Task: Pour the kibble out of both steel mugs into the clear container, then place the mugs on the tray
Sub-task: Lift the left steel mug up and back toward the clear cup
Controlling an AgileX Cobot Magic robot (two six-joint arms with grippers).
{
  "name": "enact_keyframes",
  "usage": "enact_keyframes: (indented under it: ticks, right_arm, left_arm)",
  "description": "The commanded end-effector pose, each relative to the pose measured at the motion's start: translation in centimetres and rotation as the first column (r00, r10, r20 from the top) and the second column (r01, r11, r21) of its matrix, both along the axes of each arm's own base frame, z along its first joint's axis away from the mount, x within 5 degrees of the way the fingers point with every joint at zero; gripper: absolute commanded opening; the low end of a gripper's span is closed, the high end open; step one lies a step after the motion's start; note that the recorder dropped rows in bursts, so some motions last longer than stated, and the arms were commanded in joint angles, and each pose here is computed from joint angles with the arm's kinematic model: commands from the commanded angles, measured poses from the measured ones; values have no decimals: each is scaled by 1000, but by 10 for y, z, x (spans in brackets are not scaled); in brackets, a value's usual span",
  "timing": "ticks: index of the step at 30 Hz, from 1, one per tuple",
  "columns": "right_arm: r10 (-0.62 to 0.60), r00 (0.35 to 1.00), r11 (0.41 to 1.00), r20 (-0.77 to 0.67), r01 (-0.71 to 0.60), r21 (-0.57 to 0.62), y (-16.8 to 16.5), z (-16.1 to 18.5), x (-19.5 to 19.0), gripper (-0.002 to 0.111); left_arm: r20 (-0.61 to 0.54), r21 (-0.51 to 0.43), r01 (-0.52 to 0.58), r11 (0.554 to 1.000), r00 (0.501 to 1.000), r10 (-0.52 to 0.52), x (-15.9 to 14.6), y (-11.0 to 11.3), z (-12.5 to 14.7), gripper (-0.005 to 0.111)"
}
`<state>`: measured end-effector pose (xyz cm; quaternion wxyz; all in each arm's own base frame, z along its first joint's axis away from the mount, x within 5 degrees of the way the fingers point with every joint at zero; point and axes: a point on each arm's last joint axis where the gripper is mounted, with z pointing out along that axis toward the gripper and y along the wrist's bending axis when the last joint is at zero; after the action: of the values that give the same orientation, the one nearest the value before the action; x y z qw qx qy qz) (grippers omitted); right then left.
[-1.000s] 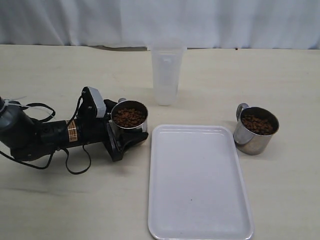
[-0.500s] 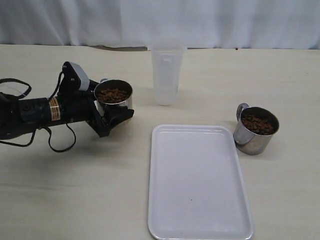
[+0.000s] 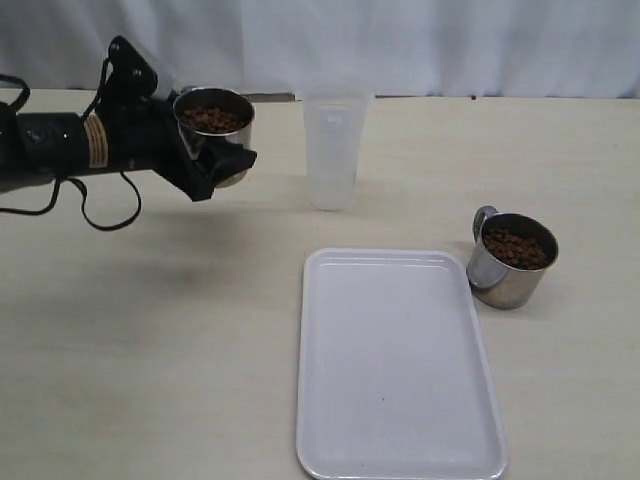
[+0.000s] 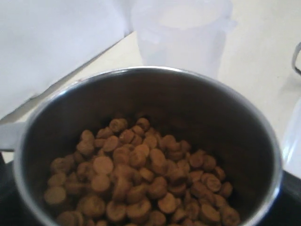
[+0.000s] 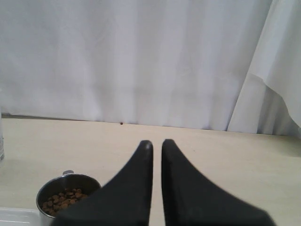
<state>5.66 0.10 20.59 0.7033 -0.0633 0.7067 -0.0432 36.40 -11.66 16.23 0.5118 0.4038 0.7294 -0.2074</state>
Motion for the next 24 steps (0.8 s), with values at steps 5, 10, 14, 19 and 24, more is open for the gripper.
enact_keyframes:
  ticks: [5, 10, 14, 19, 24]
  right_arm:
    - [2, 1000, 1000, -6, -2, -3, 0, -2, 0, 5]
    - [2, 1000, 1000, -6, -2, -3, 0, -2, 0, 5]
    - [2, 1000, 1000, -6, -2, -3, 0, -2, 0, 5]
    - [2, 1000, 1000, -6, -2, -3, 0, -2, 0, 5]
    - [2, 1000, 1000, -6, -2, -3, 0, -2, 0, 5]
  left_arm:
    - [46, 38, 19, 999, 999, -20, 39, -6, 59, 0]
    - [67, 56, -17, 998, 998, 13, 53, -6, 85, 0]
    - [101, 114, -52, 992, 994, 41, 58, -13, 93, 0]
    - [119, 143, -48, 989, 992, 31, 62, -37, 95, 0]
    - [158, 149, -53, 987, 987, 29, 63, -52, 103, 0]
